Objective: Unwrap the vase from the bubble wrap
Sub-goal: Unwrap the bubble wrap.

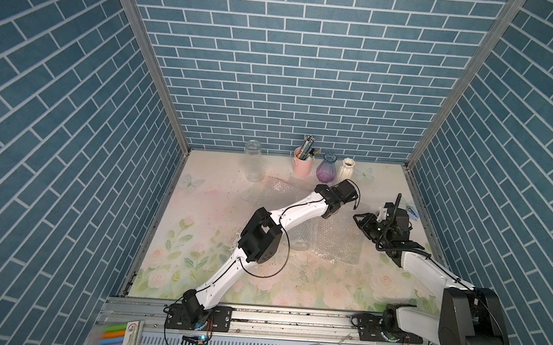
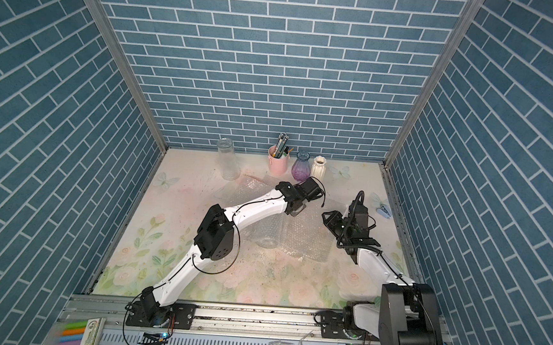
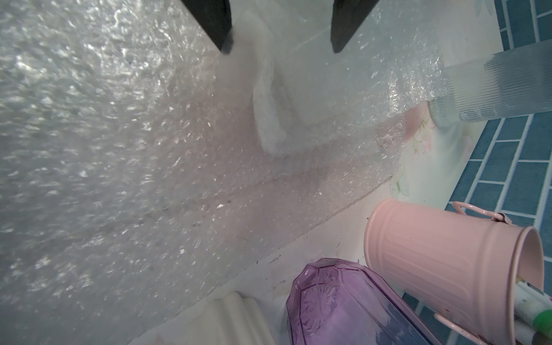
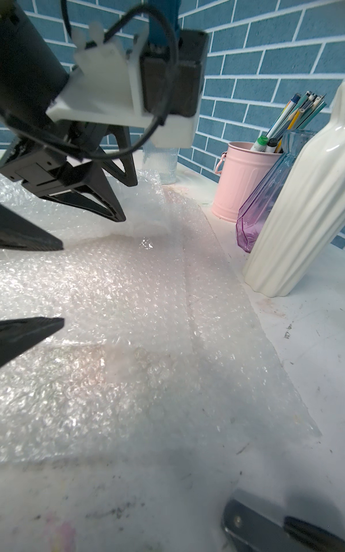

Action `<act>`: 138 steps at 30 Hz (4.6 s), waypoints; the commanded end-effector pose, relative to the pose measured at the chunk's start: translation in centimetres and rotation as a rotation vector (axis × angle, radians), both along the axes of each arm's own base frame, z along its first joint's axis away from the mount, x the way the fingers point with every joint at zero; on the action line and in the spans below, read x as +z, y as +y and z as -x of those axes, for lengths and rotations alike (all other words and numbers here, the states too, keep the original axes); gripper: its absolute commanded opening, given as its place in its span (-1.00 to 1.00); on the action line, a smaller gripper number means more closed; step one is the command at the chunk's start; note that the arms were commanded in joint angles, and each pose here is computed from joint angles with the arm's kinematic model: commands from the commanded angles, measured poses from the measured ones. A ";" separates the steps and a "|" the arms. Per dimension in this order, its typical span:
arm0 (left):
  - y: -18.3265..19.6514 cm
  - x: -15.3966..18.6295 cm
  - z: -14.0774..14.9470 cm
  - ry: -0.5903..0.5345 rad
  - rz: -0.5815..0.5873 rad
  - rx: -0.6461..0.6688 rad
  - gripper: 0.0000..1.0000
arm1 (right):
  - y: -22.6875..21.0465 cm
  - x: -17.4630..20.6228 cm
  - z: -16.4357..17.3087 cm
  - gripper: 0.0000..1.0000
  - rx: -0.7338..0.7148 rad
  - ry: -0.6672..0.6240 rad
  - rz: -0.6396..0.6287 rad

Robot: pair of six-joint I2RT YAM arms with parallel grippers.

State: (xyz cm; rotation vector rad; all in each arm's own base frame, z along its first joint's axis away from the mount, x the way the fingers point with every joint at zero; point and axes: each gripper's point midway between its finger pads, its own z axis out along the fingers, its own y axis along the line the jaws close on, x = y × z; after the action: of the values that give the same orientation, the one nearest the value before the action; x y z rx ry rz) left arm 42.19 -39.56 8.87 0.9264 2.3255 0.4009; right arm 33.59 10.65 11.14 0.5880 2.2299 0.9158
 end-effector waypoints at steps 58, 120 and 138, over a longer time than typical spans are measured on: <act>2.5 7.4 0.8 0.027 0.176 0.029 0.34 | 0.4 0.5 0.9 -0.30 0.045 -0.020 0.020; 0.7 -0.5 1.8 0.131 -0.106 -0.191 -0.61 | 0.7 -0.3 0.4 -0.32 0.052 0.001 0.019; 0.3 3.6 1.9 0.080 -0.047 -0.199 -0.98 | 0.6 -0.1 0.7 -0.33 0.050 -0.008 0.019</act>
State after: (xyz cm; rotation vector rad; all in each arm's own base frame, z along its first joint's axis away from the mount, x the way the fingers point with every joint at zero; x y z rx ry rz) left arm 40.57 -38.94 9.25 1.2288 2.3098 0.3831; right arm 32.88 10.95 10.30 0.5654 2.2658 0.9102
